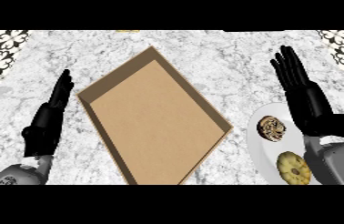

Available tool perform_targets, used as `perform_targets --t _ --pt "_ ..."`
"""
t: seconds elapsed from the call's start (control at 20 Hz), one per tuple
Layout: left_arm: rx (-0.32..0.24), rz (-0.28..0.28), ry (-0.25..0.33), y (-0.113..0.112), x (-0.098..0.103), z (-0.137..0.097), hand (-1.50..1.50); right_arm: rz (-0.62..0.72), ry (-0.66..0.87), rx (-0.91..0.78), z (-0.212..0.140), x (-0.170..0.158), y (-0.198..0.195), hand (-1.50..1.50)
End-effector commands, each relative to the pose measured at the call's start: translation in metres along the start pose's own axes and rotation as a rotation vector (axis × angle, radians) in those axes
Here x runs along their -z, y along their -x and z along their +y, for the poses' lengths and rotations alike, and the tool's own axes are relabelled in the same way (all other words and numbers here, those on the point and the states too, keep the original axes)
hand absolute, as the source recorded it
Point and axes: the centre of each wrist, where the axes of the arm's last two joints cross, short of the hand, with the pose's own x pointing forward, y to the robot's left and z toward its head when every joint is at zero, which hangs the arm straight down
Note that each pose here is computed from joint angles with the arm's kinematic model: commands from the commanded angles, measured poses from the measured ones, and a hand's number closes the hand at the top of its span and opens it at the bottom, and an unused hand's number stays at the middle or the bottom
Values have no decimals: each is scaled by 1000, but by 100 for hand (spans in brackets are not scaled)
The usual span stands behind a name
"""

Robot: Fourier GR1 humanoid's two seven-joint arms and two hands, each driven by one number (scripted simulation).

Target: Pick the squash from the plate and place it in the cardboard box

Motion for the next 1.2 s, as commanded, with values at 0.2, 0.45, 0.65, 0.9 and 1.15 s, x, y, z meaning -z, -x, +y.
perform_targets --t 0.2,0.45,0.65,0.9,1.15 --pt "-215 140 10 1 1 11 0 47 -578 -343 -25 -21 -35 -150" --pt "-332 262 6 18 -15 24 0 -426 -491 -465 -57 -33 -57 -150" --pt "-342 249 20 15 -16 43 0 -560 -696 -489 -67 -58 -67 -150" --pt "-328 267 -9 31 -28 55 0 -480 -876 -853 -78 -70 -99 -150" --pt "-356 267 0 19 -23 61 0 -407 -914 -1292 -82 -66 -122 -150"
